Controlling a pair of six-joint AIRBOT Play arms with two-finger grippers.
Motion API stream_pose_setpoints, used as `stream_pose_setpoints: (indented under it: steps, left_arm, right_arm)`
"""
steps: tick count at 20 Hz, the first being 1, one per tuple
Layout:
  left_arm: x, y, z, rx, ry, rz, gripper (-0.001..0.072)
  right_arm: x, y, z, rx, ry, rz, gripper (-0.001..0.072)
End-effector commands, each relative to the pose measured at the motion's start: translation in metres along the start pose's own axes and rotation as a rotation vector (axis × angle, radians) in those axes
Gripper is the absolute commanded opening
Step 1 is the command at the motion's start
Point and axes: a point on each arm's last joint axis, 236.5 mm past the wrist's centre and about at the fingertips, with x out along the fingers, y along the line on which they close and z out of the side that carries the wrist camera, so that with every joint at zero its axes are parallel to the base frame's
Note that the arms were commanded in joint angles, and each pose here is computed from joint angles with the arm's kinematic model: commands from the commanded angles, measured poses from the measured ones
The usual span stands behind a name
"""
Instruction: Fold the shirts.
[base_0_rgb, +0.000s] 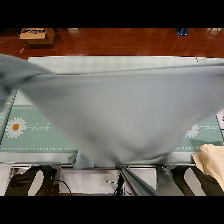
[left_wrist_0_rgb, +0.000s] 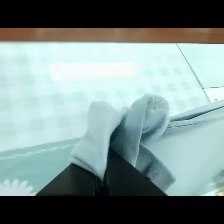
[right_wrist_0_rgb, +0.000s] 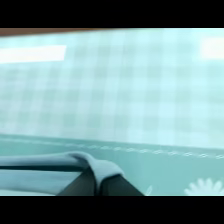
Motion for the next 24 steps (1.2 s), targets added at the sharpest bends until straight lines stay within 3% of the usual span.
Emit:
stream_pose_setpoints:
  steps: [1, 3, 7, 10, 13, 22, 23, 24]
  left_arm:
    - [0.076, 0.031, -0.002, -0.200, -0.054, -0.151, 0.0024]
    - [0.112, 0.051, 0.001, -0.298, -0.099, -0.216, 0.0023]
    - [0.179, 0.101, -0.004, -0.419, -0.072, -0.218, 0.0023]
    - [0.230, 0.116, -0.028, -0.435, 0.014, -0.256, 0.0024]
    - [0.279, 0.142, -0.061, -0.411, 0.081, -0.202, 0.0023]
    - [0.345, 0.171, -0.171, -0.422, 0.368, -0.145, 0.0023]
    - [0.345, 0.171, -0.174, -0.427, 0.378, -0.147, 0.0023]
    - [0.345, 0.172, -0.173, -0.427, 0.376, -0.147, 0.0028]
  right_arm:
    - [0.057, -0.012, 0.004, 0.096, 0.156, 0.162, 0.0027]
    - [0.091, -0.034, 0.017, 0.159, 0.174, 0.180, 0.0027]
    - [0.165, -0.055, 0.023, 0.212, 0.246, 0.205, 0.0027]
    - [0.231, -0.054, 0.033, 0.213, 0.235, 0.220, 0.0028]
    - [0.288, -0.058, 0.047, 0.220, 0.167, 0.210, 0.0028]
    - [0.392, -0.077, -0.046, 0.141, 0.453, 0.094, 0.0029]
    - [0.396, -0.080, -0.051, 0.143, 0.466, 0.090, 0.0047]
    - [0.398, -0.080, -0.051, 0.147, 0.467, 0.092, 0.0147]
